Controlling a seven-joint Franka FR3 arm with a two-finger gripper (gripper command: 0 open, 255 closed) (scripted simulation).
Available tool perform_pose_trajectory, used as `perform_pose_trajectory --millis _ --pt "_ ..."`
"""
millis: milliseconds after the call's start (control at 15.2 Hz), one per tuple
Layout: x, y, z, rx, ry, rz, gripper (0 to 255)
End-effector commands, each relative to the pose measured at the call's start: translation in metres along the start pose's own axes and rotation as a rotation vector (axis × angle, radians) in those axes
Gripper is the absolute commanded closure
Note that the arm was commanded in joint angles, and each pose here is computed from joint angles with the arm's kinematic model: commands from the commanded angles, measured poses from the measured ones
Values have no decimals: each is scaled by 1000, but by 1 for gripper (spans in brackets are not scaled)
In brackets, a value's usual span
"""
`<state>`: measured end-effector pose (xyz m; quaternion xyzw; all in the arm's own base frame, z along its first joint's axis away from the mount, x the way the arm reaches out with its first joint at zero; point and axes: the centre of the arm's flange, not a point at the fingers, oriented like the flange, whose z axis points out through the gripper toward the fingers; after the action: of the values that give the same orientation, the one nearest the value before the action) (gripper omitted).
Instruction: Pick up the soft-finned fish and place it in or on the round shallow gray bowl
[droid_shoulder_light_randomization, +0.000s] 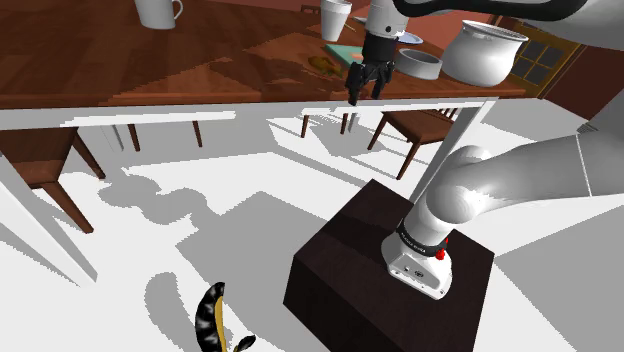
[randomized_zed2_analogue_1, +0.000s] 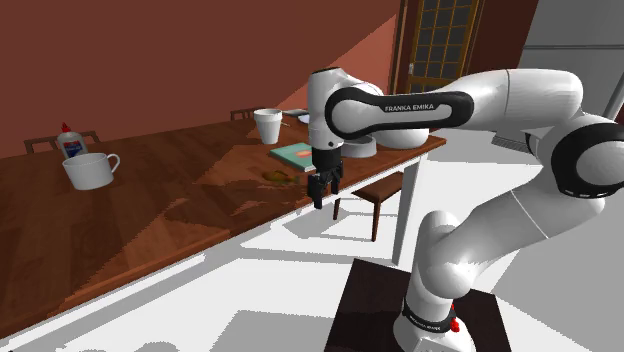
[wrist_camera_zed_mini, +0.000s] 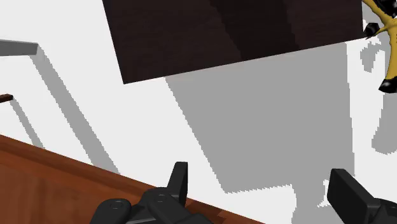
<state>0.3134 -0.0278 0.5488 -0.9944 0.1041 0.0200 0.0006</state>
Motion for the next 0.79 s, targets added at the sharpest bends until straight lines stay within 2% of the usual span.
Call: perform_pose_trajectory --millis 0,462,528,594,726 --pt "0 0 0 0 0 0 0" --pt "74 17 -33 96 84 -184 0" --pt "32 10 0 71 -190 -165 0" --pt "32 10 0 71 -190 -165 0" --pt "63 6 -11 53 -244 -196 0"
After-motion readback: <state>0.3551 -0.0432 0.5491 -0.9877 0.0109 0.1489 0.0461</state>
